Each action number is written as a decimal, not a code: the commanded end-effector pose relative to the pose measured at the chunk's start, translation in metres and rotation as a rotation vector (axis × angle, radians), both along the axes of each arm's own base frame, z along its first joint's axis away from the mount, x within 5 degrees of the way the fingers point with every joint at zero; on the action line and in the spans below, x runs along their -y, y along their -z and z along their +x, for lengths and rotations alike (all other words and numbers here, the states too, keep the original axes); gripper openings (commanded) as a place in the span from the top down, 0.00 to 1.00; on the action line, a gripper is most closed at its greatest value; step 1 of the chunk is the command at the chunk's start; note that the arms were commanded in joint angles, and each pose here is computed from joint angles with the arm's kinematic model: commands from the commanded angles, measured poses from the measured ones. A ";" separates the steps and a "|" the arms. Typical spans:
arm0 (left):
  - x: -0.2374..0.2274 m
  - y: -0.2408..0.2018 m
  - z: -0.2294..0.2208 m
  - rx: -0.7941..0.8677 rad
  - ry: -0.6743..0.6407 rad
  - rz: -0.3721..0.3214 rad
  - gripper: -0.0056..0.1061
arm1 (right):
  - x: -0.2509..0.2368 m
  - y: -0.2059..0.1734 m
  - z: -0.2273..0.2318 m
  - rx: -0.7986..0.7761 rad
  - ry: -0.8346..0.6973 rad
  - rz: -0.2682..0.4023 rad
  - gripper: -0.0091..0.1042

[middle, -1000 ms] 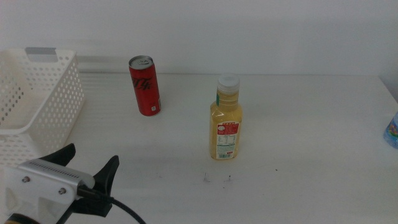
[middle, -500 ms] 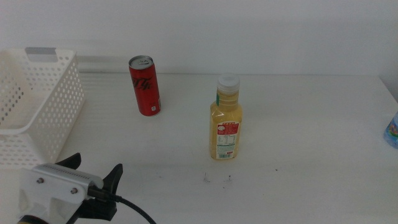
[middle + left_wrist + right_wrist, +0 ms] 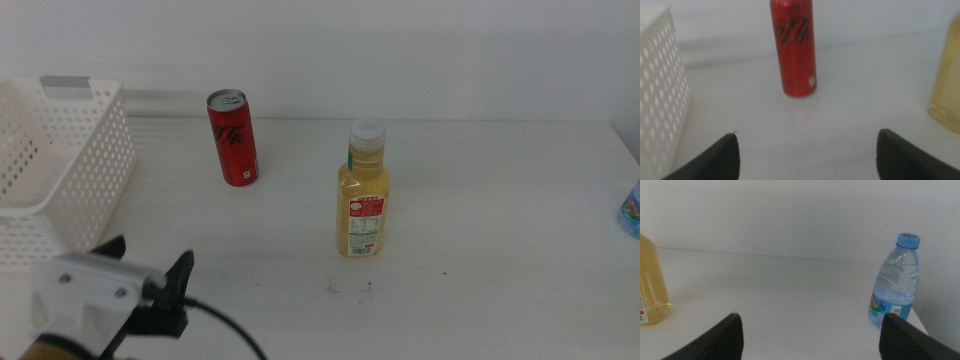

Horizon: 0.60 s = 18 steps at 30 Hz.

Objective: Use arms to grab the bottles and put them into the dustbin to the left of the table.

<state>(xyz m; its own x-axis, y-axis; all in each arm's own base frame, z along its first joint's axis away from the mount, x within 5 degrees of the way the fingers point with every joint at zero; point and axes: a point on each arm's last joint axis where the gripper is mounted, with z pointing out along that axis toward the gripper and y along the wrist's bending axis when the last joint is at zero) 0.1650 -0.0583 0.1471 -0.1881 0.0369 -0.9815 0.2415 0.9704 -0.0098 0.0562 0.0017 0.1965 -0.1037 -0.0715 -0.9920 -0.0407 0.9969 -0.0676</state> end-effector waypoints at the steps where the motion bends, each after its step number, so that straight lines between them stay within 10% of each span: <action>1: 0.003 -0.006 0.012 0.030 -0.021 0.023 0.11 | 0.001 0.000 0.000 0.015 0.010 -0.010 0.10; 18: 0.019 0.003 0.123 0.046 0.090 -0.039 0.11 | 0.001 0.000 0.000 0.015 0.010 -0.010 0.10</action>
<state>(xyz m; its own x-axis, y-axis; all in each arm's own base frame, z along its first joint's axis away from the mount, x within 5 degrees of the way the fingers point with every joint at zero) 0.2797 -0.0754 0.1453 -0.1460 0.0249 -0.9890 0.2922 0.9562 -0.0190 0.0562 0.0017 0.1965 -0.1037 -0.0715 -0.9920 -0.0407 0.9969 -0.0676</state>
